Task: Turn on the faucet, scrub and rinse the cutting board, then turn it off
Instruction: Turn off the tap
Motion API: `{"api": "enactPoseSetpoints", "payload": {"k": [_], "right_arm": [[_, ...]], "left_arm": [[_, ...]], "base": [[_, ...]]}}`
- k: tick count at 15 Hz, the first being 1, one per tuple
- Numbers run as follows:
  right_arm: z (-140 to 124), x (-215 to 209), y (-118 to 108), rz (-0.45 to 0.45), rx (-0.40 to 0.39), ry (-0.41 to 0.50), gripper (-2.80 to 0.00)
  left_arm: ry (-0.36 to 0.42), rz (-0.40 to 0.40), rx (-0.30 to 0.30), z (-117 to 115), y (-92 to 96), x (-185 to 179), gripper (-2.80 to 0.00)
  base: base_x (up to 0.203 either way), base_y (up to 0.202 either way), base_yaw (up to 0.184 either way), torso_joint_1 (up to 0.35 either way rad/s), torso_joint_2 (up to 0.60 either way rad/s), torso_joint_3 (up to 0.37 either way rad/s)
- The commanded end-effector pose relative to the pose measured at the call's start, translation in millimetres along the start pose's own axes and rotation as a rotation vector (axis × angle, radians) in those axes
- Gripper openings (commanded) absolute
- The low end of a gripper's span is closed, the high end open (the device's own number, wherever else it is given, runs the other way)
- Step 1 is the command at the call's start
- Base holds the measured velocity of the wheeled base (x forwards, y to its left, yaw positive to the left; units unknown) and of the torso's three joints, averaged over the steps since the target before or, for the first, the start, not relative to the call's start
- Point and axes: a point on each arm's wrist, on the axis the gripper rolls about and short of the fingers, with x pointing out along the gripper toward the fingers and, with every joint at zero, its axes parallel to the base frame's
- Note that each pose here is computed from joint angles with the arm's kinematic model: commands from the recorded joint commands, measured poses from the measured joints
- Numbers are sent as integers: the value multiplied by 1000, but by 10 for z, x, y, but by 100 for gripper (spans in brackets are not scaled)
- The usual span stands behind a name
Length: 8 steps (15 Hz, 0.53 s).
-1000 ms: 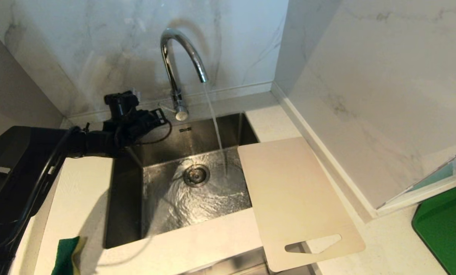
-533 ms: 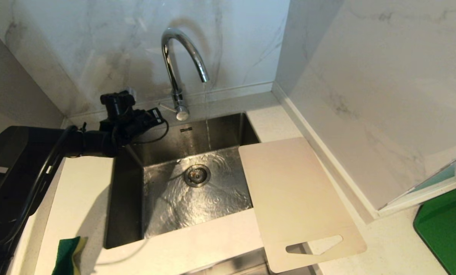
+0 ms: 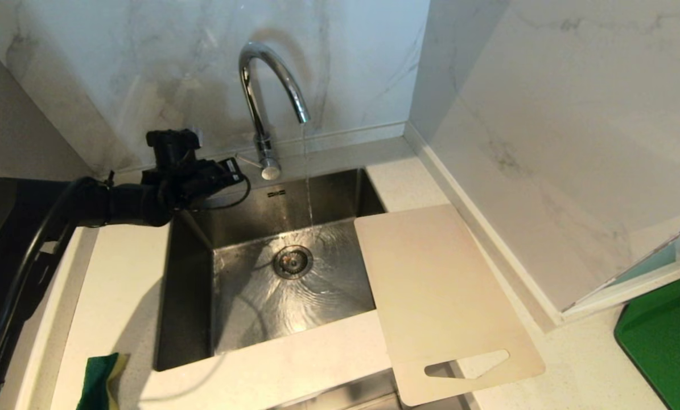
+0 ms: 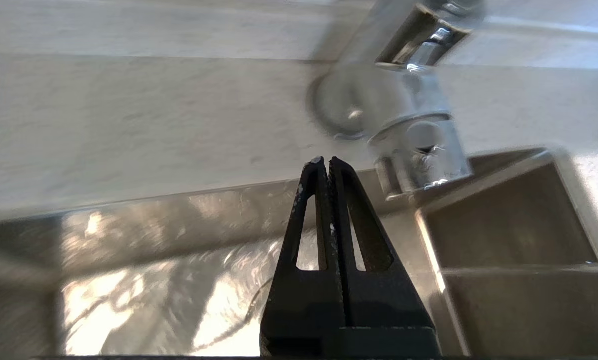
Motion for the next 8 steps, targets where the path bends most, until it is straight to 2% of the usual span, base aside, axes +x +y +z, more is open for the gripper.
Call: {"api": "enactPoseSetpoints", "payload": {"k": [1,3,5,8], "right_arm": [[0,1,0,0,-1,1,-280],[0,1,0,0,-1,1,-280],[0,1,0,0,-1,1,-280],[0,0,0,0,-1,0,-280]], "left_arm": [[-13,-6,-6,189,-78,-146,-280],[-14,-41,-31,213,-225,-196,-280],[-7,-61,-29,192,-317,-211,-280],[28,-54,-29,144,-310,-203,-280]], "base": [[0,0,0,0,0,0],[0,0,0,0,0,0],[0,0,0,0,0,0],[0,0,0,0,0,0]]}}
